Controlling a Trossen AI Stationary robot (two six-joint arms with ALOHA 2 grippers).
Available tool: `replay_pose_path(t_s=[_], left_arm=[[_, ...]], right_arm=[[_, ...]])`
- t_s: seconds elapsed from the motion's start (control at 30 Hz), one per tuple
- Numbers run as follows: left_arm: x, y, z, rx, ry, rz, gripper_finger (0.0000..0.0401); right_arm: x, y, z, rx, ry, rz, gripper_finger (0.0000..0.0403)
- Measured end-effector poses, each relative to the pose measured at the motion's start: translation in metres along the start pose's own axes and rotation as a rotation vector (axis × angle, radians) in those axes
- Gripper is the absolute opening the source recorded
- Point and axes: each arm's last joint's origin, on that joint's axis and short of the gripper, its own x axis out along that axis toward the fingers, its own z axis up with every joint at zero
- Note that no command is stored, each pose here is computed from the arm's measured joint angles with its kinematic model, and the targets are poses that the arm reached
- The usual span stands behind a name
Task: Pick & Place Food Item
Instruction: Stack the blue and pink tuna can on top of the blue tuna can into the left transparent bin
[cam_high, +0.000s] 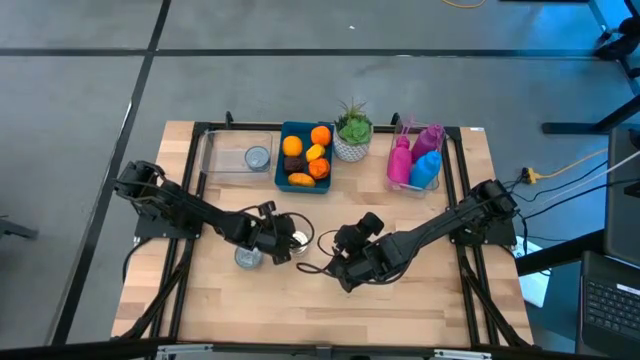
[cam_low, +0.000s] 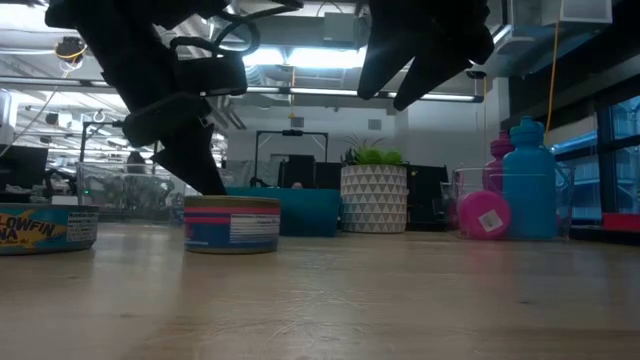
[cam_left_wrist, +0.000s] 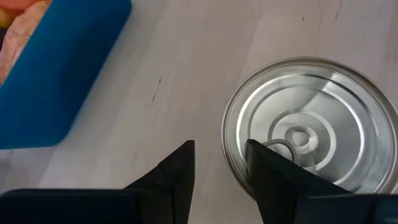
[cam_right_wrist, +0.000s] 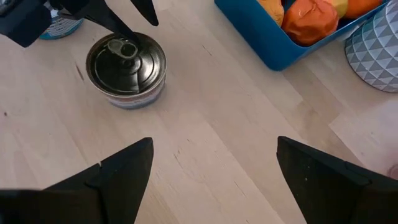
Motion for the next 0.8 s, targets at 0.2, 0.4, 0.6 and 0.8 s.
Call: replay_pose_path(t_s=[0.2,0.4,0.6,0.8], left_arm=[[0.028,-0.001,-0.011,0.046,0.102,0.049,0.0143],[0.035,-0.005,-0.010,0.051,0.076,0.053,0.0143],[0.032,0.004,-0.010,0.058,0.094,0.104,0.0143],[0.031,0.002,-0.008,0.078,0.049,0.119,0.0143]], right_arm=[[0.000,0.000,0.000,0.000,-0.004,-0.002,0.0341],[0.000,0.000,0.000,0.000,-0.004,-0.003,0.0341],[0.000,0.000,0.000,0.000,-0.007,-0.004,0.0341],[0.001,-0.001,0.002,0.012,-0.010,-0.012,0.0341]])
